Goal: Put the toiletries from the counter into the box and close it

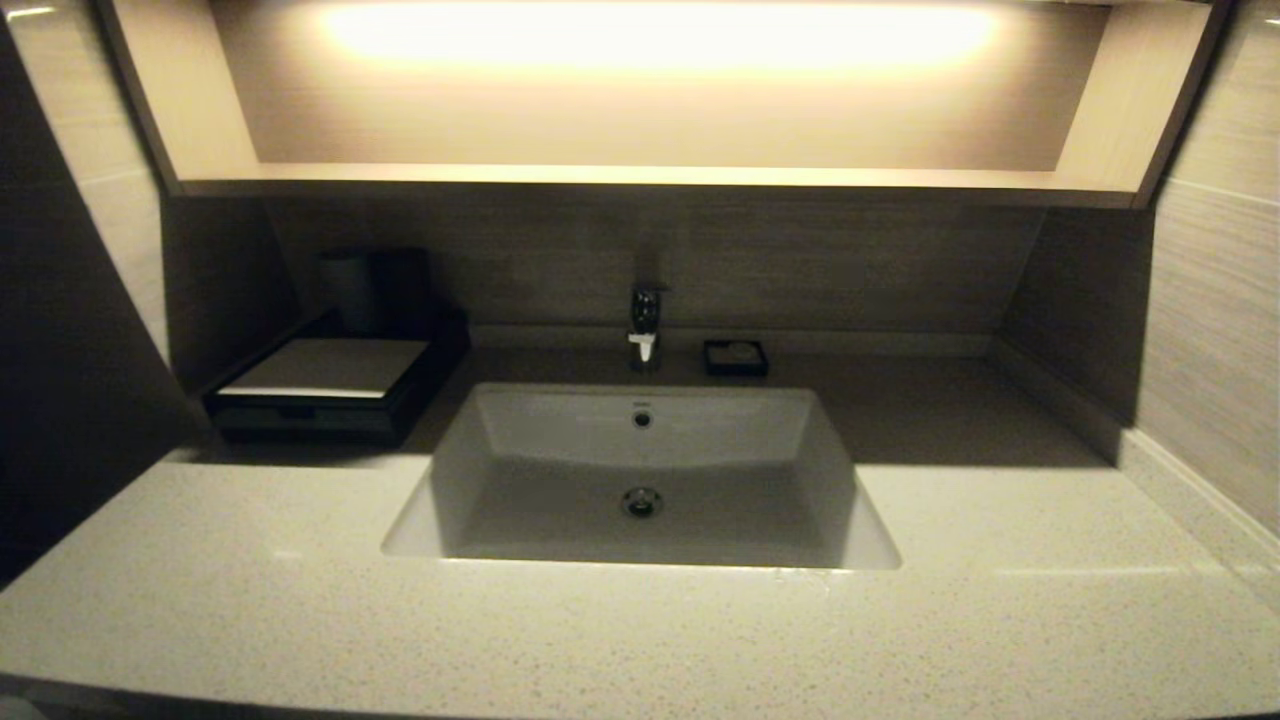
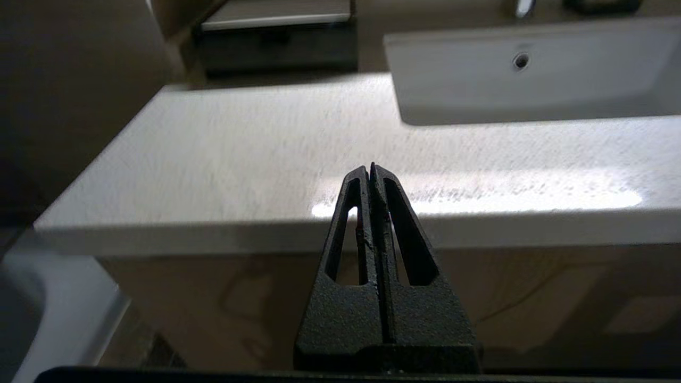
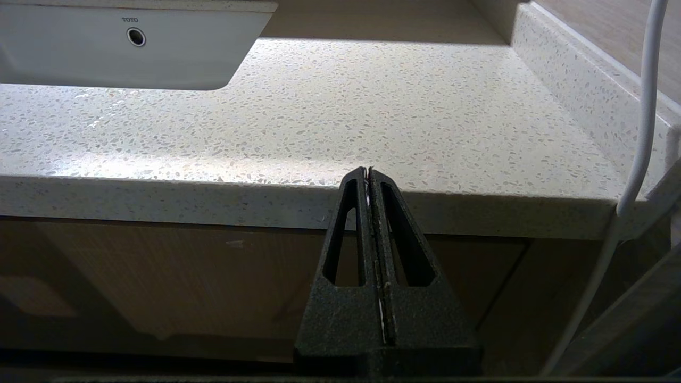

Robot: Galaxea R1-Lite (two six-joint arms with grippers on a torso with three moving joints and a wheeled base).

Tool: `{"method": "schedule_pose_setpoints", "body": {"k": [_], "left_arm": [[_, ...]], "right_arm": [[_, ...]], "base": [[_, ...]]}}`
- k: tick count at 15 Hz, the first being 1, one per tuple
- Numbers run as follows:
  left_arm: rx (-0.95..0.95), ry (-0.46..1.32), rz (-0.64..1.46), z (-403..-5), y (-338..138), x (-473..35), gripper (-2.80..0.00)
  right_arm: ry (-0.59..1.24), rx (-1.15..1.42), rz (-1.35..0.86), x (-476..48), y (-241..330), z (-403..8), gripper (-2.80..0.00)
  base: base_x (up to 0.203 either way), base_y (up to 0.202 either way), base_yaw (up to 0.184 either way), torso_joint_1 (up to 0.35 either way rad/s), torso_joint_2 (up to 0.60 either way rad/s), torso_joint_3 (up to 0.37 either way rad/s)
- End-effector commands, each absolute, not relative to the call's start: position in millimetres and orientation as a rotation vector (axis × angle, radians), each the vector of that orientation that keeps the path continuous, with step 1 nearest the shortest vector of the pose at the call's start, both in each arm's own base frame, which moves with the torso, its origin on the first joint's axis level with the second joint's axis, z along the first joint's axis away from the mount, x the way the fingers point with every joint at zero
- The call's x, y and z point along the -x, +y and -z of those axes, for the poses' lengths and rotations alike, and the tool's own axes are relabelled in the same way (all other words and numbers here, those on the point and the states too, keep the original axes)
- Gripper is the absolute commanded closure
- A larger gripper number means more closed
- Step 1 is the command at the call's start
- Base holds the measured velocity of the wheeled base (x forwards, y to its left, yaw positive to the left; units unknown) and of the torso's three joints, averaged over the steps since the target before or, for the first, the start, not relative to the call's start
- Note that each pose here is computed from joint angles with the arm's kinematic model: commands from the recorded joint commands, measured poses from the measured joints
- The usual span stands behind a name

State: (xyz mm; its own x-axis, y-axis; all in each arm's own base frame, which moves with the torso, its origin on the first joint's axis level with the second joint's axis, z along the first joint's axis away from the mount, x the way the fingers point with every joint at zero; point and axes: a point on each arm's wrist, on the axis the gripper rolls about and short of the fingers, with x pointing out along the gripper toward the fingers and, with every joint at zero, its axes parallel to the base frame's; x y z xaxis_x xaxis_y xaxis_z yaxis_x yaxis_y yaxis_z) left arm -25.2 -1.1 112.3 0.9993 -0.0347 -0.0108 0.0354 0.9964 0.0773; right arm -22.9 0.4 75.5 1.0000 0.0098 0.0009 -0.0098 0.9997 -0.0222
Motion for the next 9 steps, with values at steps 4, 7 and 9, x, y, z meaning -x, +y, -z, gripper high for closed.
{"method": "schedule_pose_setpoints", "body": {"k": [4,7,9], "left_arm": [[-0.074,0.046,0.036,-97,-1,20,0.0],[-0.082,0.044,0.036,-87,-1,16,0.0],[-0.087,0.048,0.035,-81,-1,15,0.0]], "right_arm": [[0.0,0.023,-0.011,23,0,-75,0.0],[0.001,0.023,-0.011,23,0,-75,0.0],[0.001,0.023,-0.011,23,0,-75,0.0]], "base": [[0.0,0.0,0.0,0.0,0.0,0.0],[0.0,0.0,0.0,0.0,0.0,0.0],[0.0,0.0,0.0,0.0,0.0,0.0]]}}
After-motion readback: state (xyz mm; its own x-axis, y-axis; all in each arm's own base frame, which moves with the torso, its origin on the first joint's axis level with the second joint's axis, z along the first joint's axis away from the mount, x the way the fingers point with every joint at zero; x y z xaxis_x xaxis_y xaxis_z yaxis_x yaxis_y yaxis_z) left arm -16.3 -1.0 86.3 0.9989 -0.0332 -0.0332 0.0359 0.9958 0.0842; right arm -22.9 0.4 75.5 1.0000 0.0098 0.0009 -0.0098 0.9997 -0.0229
